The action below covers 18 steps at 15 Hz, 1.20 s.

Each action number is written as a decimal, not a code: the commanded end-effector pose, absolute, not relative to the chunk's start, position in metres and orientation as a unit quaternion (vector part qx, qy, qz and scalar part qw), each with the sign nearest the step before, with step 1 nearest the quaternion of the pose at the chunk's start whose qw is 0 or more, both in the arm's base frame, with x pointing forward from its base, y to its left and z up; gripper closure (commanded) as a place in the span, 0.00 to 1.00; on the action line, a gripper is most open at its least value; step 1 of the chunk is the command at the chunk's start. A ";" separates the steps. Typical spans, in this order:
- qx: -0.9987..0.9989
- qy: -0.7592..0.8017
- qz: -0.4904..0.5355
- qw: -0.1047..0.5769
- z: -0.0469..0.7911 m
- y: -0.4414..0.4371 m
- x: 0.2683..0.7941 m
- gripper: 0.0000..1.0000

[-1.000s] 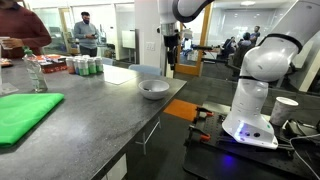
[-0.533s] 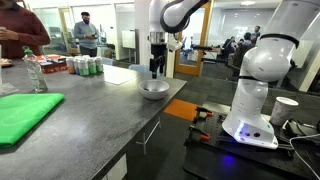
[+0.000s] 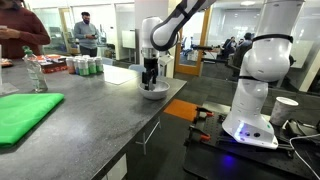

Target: Put the marker in the bowl onto the table

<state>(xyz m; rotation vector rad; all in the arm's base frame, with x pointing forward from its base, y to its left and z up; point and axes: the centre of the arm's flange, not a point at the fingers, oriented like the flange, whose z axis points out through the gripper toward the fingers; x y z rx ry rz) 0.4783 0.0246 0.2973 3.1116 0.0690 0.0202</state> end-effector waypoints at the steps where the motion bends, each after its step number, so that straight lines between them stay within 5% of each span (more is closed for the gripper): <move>1: 1.000 0.010 0.002 0.009 0.284 0.018 0.493 0.00; 4: 1.000 0.002 -0.008 0.004 0.274 0.015 0.496 0.00; 7: 1.000 0.004 -0.015 0.003 0.266 0.015 0.498 0.13; 12: 1.000 -0.001 -0.019 0.003 0.260 0.013 0.499 0.63; 16: 1.000 -0.004 -0.015 0.005 0.263 0.010 0.499 0.93; 18: 1.000 -0.008 -0.015 0.006 0.267 0.008 0.499 0.99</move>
